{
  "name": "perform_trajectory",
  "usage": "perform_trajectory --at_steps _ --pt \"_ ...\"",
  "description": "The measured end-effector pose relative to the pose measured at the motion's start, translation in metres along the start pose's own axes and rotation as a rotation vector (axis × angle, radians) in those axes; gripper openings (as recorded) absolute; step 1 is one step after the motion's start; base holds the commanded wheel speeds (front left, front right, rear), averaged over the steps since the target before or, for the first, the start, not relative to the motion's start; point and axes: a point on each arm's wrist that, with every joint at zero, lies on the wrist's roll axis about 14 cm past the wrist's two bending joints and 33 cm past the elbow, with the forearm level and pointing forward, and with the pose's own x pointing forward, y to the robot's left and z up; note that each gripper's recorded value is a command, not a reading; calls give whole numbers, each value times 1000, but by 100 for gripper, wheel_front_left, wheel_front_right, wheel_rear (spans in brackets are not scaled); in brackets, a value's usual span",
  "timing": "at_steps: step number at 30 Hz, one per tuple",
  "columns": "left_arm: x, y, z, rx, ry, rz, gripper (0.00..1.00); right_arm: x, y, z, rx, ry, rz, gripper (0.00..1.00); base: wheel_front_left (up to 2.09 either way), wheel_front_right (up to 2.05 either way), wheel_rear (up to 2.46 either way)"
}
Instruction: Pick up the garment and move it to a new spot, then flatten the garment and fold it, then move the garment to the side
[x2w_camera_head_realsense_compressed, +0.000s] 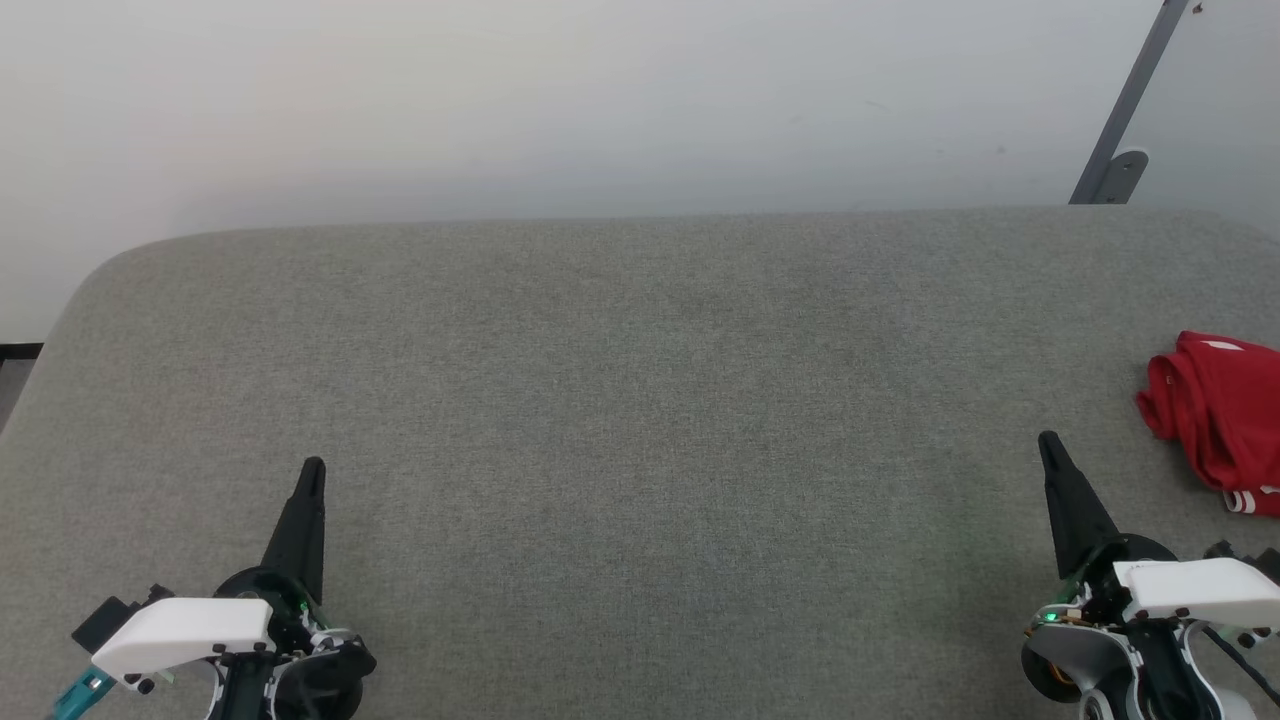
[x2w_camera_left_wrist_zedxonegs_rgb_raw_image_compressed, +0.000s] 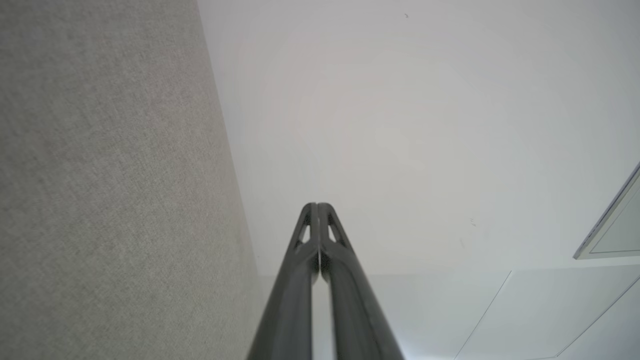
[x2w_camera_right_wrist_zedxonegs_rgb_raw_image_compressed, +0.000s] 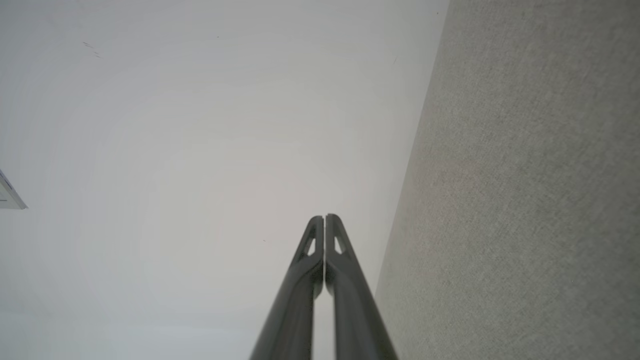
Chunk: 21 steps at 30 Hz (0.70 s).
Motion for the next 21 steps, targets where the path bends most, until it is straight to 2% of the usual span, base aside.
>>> perform_trajectory --at_steps 21 --pt "0 0 0 0 1 0 0 0 0 0 0 0 0 0 0 0 0"
